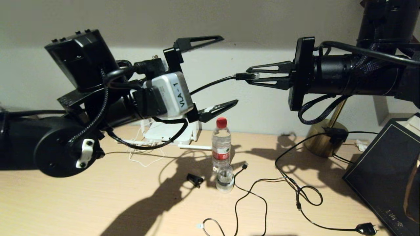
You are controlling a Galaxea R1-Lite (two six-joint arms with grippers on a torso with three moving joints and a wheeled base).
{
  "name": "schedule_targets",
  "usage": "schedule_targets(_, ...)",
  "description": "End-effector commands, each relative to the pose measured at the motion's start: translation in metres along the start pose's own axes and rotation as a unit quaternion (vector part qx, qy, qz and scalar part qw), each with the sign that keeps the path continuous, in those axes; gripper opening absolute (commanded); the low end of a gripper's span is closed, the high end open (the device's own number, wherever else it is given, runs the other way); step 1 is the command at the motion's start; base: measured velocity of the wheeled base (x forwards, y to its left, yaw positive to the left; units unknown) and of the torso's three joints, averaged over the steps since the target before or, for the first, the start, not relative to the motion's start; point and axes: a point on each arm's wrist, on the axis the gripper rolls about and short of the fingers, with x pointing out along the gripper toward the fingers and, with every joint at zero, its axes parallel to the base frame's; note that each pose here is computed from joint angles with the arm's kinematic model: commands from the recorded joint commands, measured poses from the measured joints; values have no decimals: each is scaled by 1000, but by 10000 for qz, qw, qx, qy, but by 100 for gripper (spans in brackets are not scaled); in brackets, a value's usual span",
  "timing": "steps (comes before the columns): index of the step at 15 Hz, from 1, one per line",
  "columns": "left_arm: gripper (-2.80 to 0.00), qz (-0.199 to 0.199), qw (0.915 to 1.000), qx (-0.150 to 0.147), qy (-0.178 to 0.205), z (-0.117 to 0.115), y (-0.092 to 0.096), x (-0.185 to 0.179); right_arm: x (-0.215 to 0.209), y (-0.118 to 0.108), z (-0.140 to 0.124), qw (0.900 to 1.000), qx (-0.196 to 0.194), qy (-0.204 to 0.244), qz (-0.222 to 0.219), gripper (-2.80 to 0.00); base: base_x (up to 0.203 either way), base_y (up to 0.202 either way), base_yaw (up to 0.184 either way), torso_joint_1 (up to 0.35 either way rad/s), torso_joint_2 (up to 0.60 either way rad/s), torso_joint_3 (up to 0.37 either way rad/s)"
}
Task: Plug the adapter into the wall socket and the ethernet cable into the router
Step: Hand it to the other hand
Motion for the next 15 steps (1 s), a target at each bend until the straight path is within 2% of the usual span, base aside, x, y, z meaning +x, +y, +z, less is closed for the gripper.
schedule_targets(1,0,-7,10000,30,-28,-4,-3,5,0,0,-4,10000,34,62,6,-280,0,0,0,0,0,0)
schedule_targets(7,0,-30,10000,1,-26,-7,-5,8,5,-1,-6,9999,44,155,-19,-280,0,0,0,0,0,0)
schedule_targets(15,0,-48,9997,-228,-115,-4,-7,12,7,-2,-8,9998,24,199,-27,-280,0,0,0,0,0,0)
